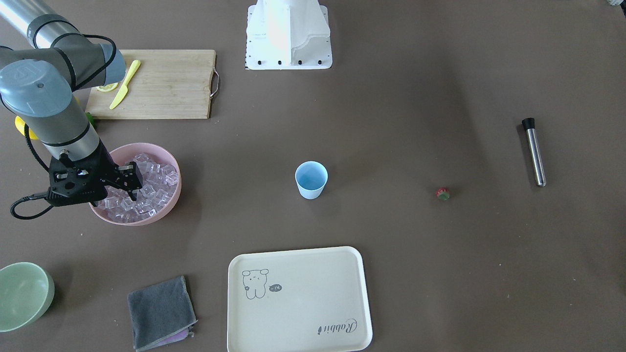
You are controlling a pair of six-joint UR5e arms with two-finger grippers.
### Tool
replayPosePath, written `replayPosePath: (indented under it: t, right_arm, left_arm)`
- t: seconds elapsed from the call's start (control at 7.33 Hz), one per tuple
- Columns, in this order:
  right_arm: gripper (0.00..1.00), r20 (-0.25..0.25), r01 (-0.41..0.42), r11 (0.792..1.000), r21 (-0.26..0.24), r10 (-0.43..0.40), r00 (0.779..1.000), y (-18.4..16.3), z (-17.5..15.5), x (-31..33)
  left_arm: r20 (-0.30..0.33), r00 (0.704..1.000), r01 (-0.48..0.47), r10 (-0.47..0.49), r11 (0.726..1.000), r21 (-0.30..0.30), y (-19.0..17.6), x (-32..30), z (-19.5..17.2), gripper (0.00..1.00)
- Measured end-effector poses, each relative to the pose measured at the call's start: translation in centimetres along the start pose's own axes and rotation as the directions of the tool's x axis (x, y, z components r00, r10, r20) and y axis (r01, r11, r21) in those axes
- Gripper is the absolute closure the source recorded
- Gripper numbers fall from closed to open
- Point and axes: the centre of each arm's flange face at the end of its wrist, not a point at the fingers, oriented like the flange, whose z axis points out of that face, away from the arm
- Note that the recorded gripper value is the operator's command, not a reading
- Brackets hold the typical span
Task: Mash ice and strawberries in cup
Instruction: 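Move the right gripper over the pink bowl of ice cubes, then lower the right gripper into the bowl and grasp an ice cube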
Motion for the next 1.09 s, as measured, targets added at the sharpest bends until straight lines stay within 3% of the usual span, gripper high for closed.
replayPosePath:
  t: [0.27, 0.55, 0.82, 1.09]
  right_arm:
    - [0.20, 0.002, -0.134, 0.991, 0.014, 0.134, 0.991, -0.1, -0.3, -0.1]
    - [0.27, -0.023, -0.260, 0.963, 0.063, 0.262, 0.965, 0.1, -0.5, 0.1]
    - [0.27, -0.051, -0.325, 0.940, 0.099, 0.331, 0.942, 0.7, 0.1, 0.6]
    - [0.27, -0.067, -0.327, 0.939, 0.112, 0.335, 0.940, 1.5, 0.9, -0.2]
  left_arm:
    - [0.000, 1.000, 0.001, -0.001, 1.000, -0.002, 0.2, -0.1, 0.1, 0.02]
    - [0.000, 1.000, 0.002, -0.002, 1.000, -0.003, 0.3, -0.1, 0.1, 0.02]
    - [0.000, 1.000, 0.002, -0.002, 1.000, -0.003, 0.3, -0.1, 0.1, 0.02]
    - [0.001, 1.000, 0.000, 0.000, 1.000, -0.001, 0.1, -0.1, 0.0, 0.02]
